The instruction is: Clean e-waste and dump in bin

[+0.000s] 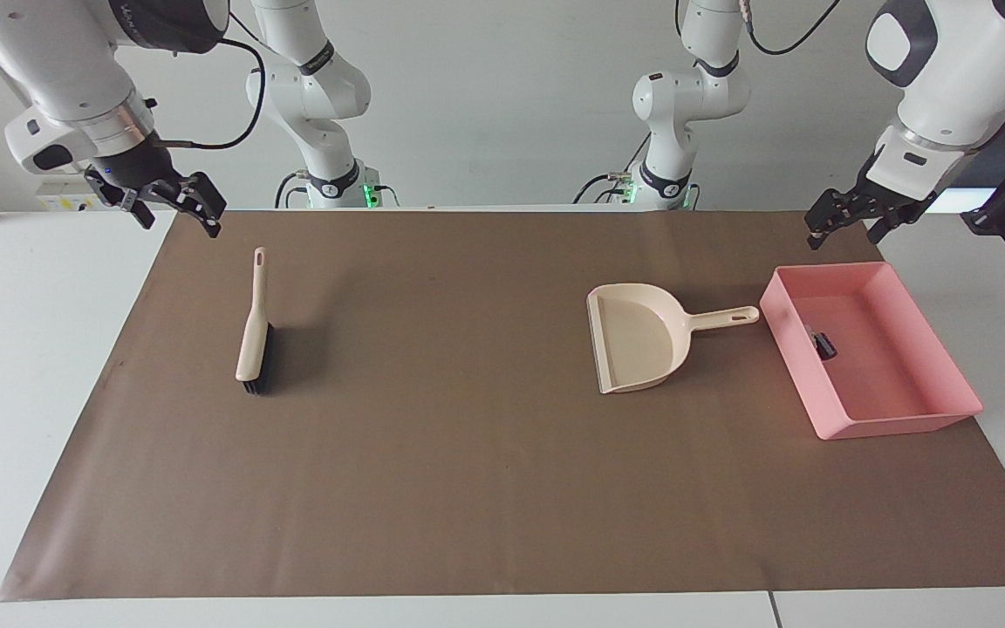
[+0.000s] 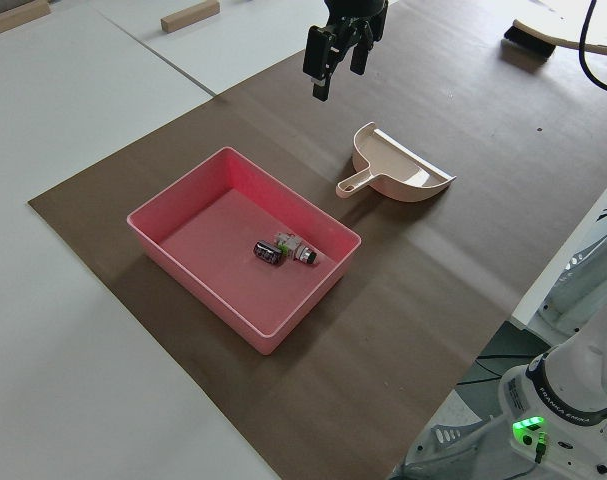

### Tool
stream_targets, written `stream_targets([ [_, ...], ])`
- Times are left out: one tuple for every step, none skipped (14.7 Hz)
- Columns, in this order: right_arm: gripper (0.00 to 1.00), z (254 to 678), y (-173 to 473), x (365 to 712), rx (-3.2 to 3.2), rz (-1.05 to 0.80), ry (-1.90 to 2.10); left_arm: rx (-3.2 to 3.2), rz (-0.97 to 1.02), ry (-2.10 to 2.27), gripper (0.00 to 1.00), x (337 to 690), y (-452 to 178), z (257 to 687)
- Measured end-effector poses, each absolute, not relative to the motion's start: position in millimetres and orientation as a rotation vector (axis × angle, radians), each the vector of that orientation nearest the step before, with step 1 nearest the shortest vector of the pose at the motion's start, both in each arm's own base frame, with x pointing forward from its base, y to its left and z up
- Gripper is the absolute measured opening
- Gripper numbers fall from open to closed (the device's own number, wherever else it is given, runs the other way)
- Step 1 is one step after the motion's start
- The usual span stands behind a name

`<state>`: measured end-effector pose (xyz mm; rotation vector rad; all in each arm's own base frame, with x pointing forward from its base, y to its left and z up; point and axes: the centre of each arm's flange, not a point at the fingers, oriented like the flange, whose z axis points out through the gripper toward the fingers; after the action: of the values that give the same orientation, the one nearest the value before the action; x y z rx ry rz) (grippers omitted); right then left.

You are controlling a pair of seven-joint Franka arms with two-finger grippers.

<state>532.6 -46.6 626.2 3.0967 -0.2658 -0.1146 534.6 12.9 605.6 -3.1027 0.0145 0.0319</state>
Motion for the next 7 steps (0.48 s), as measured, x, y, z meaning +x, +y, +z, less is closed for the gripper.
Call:
stream_targets([
  [1.0, 626.2, -46.6, 532.6, 3.097, -0.115, -0.266, -3.103, 0.029, 0.015, 0.98, 535.3, 12.5, 606.4],
  [1.0, 626.2, -46.6, 532.6, 3.097, -0.115, -0.266, -3.103, 0.03, 0.016, 0.98, 536.1, 12.0, 605.8],
  [1.0, 626.2, -46.6, 532.6, 3.097, -0.115, -0.266, -3.103, 0.033, 0.016, 0.98, 536.9, 11.8, 604.7],
  [1.0, 626.2, -46.6, 532.6, 3.097, -0.115, -0.266, -3.103, 0.036, 0.016, 0.98, 537.4, 12.0, 603.6],
  [1.0, 626.2, -46.6, 532.6, 3.097, -0.115, -0.266, -3.103, 0.04, 0.015, 0.98, 538.0, 12.2, 602.5],
  [1.0, 626.2, -46.6, 532.6, 3.097, -0.115, -0.266, -3.103, 0.042, 0.015, 0.98, 538.4, 12.4, 601.6],
  [1.0, 626.2, -46.6, 532.6, 3.097, -0.115, -0.266, -3.103, 0.044, 0.015, 0.98, 538.7, 12.4, 601.0],
])
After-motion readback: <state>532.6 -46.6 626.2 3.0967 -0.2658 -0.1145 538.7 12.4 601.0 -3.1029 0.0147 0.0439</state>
